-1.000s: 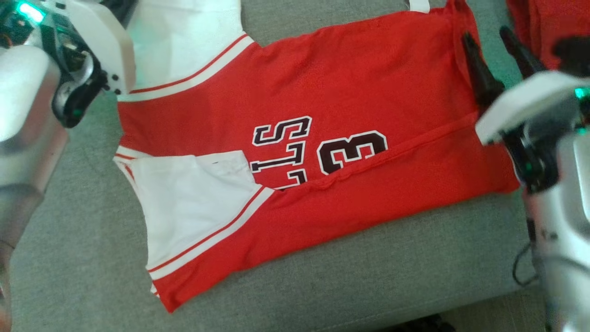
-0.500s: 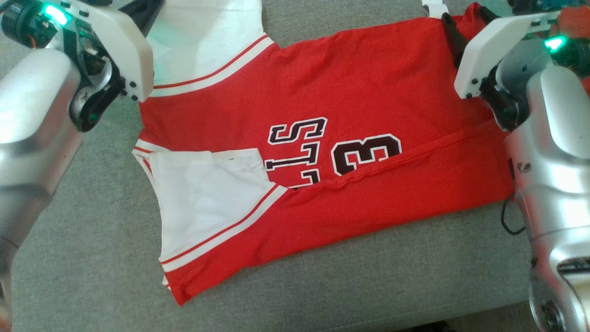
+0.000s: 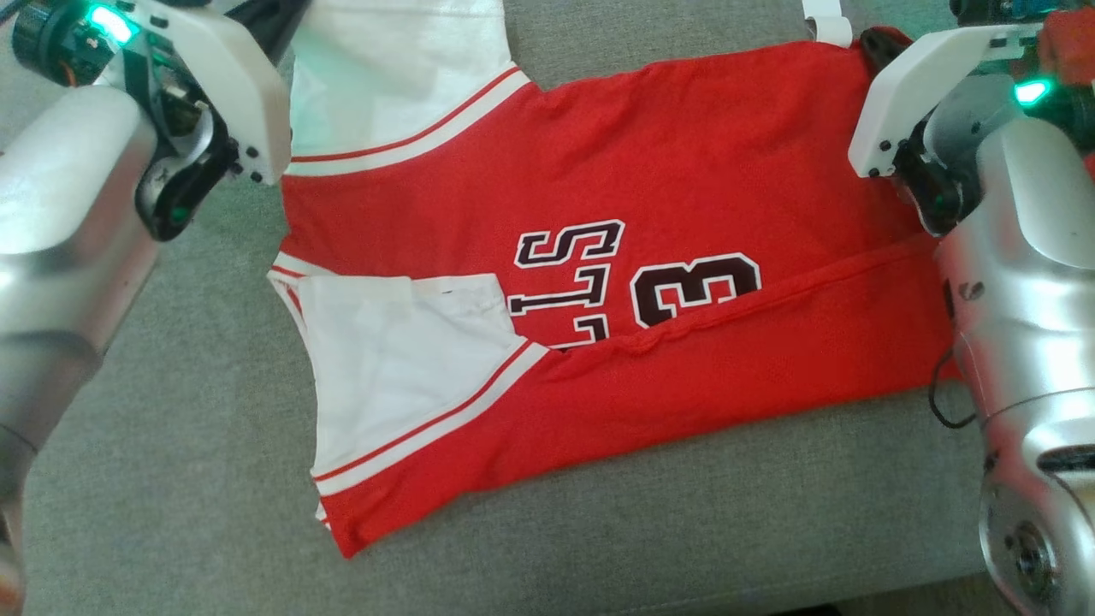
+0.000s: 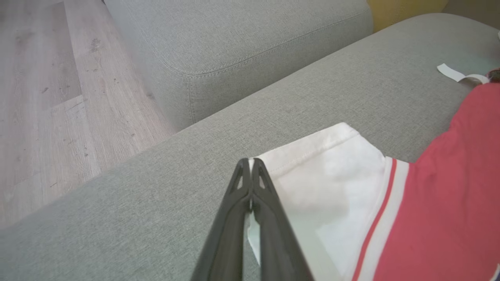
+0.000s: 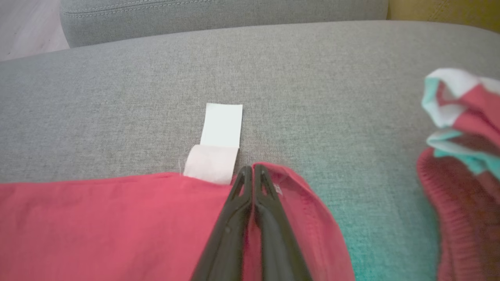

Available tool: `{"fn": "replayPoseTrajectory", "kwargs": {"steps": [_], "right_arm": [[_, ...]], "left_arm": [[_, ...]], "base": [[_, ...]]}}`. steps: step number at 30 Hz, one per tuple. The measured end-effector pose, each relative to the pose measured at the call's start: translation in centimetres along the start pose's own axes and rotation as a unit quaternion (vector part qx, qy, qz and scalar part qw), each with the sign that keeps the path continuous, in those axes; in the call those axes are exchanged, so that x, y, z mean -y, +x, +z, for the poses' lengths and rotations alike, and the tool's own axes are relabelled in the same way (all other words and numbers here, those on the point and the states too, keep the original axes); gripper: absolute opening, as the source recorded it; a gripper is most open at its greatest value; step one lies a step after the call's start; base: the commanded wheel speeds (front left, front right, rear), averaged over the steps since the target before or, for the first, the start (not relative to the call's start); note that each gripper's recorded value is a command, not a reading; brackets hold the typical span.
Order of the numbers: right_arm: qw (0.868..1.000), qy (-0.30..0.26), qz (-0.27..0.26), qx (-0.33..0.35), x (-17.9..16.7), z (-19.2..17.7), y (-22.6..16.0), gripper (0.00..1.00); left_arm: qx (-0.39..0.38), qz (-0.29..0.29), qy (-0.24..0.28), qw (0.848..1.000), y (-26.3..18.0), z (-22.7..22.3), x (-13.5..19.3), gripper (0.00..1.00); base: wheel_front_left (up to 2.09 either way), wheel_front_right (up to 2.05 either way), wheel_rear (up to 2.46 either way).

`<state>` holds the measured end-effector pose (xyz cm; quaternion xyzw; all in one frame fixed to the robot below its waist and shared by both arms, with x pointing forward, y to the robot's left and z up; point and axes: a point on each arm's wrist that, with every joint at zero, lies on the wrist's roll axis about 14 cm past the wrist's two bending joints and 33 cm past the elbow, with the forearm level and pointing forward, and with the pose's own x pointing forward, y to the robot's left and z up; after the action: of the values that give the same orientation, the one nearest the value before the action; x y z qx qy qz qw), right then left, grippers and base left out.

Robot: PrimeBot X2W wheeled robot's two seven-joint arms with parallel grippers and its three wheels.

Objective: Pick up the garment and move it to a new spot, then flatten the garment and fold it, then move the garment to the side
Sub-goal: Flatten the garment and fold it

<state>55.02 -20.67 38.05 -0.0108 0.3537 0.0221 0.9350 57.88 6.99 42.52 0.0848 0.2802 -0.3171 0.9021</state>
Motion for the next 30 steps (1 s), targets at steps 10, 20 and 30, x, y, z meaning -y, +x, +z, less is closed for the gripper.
{"fn": "replayPoseTrajectory", "kwargs": {"steps": [10, 20, 30], "right_arm": [[0.998, 0.020, -0.004, 0.067, 0.5, 4.0, -0.4, 0.00], [0.989, 0.074, 0.006, 0.124, 2.2, 6.8, -1.6, 0.00], [0.988, 0.081, 0.046, 0.121, 1.7, 3.7, -3.6, 0.00]], "left_arm": [[0.074, 0.034, 0.017, 0.997, -1.4, 2.7, -2.0, 0.00], [0.159, 0.046, -0.010, 0.986, -4.7, 6.3, -2.2, 0.00], [0.180, 0.021, -0.032, 0.983, -10.1, 2.6, 0.4, 0.00]], "base": [[0.00, 0.00, 0.00], [0.00, 0.00, 0.00], [0.00, 0.00, 0.00]]}}
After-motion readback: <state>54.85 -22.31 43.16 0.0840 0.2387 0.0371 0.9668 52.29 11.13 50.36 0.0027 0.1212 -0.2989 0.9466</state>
